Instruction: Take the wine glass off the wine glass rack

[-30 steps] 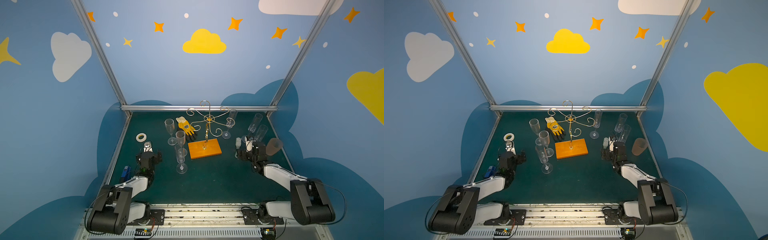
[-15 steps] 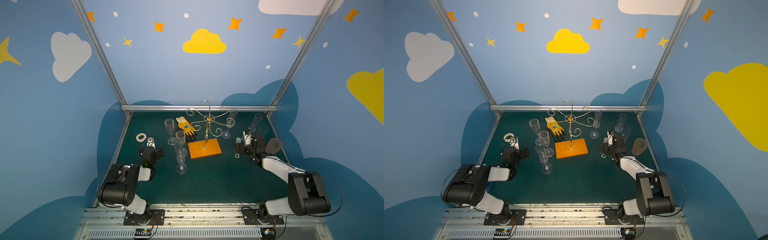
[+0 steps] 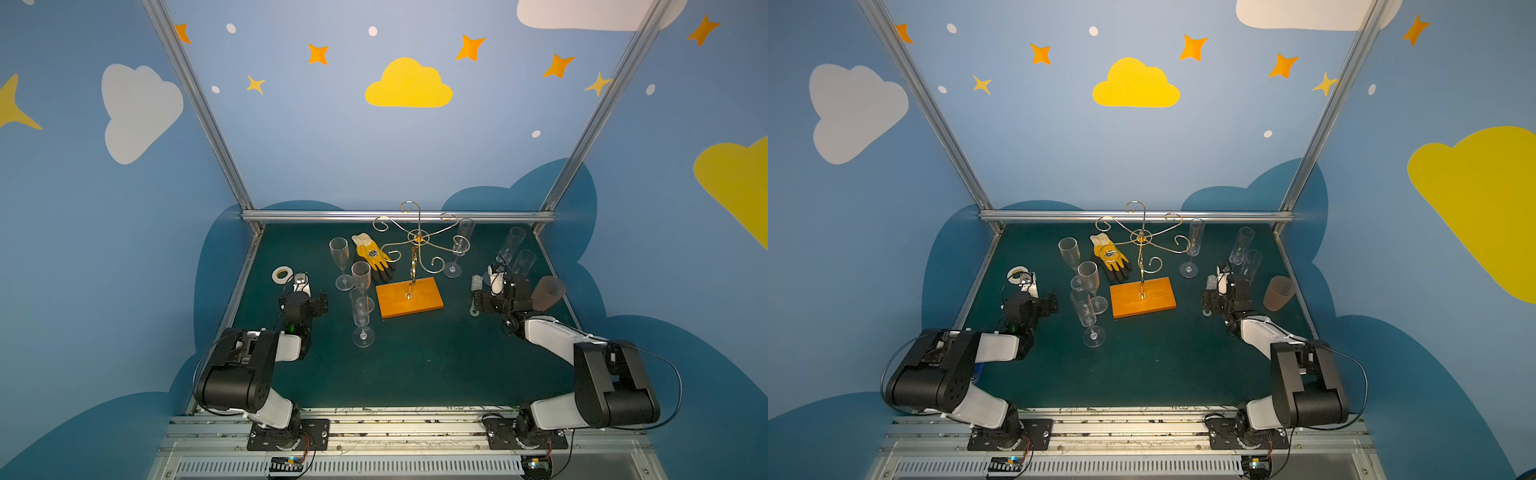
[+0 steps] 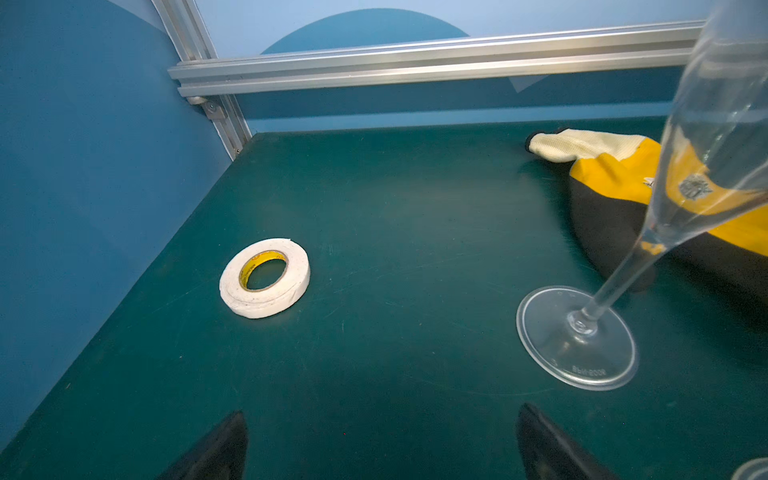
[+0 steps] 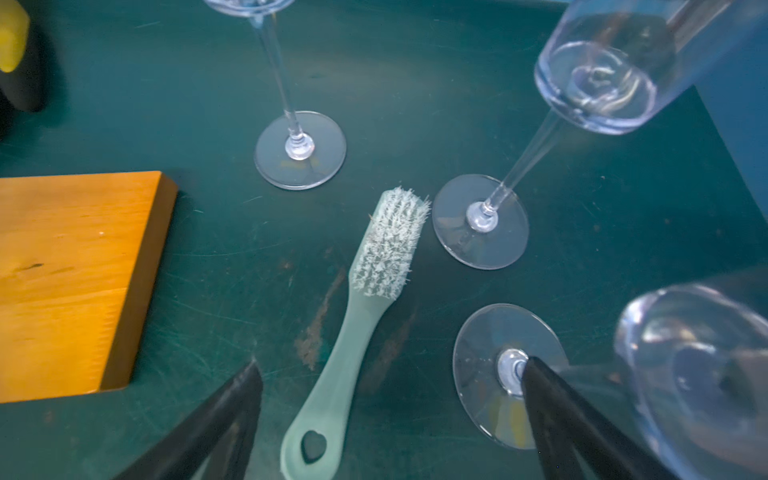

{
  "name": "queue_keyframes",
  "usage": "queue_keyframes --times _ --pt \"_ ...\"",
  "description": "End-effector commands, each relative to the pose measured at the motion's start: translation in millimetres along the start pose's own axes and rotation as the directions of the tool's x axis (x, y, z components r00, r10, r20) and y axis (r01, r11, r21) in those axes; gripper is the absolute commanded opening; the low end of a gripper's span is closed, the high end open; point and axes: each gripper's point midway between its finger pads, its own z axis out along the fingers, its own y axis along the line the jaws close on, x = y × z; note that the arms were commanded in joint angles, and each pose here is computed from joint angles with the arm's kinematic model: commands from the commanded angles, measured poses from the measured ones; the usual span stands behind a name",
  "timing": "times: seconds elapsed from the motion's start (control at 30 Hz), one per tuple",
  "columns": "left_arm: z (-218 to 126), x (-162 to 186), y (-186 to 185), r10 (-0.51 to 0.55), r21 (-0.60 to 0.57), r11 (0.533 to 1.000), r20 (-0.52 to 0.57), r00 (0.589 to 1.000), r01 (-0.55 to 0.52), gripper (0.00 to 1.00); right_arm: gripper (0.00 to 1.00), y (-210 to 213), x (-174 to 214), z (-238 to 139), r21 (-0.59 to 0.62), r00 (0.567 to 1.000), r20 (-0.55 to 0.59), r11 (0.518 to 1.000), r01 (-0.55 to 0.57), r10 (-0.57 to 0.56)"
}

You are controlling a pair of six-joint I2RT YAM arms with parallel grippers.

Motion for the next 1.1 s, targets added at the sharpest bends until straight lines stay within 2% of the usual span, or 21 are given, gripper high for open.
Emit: queue_keyframes --times 0.0,0.4,0.47,0.7,1.07 --pt "0.0 -3.7 0.1 0.002 0.004 1.000 0.006 1.000 -0.003 0.99 0.96 -5.2 -6.8 -5.2 0.014 0.998 0.059 1.000 -0.019 0.018" --pt "-0.1 -4.4 -0.1 0.002 0.005 1.000 0.008 1.000 -0.002 0.99 0.96 -11.0 -0.1 -5.4 -0.029 0.992 0.109 0.997 -0.068 0.071" --pt "-0.1 -3.8 0.0 0.002 0.005 1.000 0.006 1.000 -0.002 0.99 0.96 -9.4 4.8 -2.2 -0.032 0.991 0.129 0.999 -0.043 0.047" --pt "0.2 -4.6 0.0 0.002 0.005 1.000 0.008 1.000 -0.002 0.99 0.96 -12.2 5.5 -0.8 -0.052 0.990 0.108 0.995 -0.082 0.087" --pt "0.1 -4.4 -0.2 0.000 0.006 1.000 0.007 1.000 0.000 0.99 0.96 -12.1 5.4 -1.0 -0.055 0.990 0.108 0.995 -0.083 0.088"
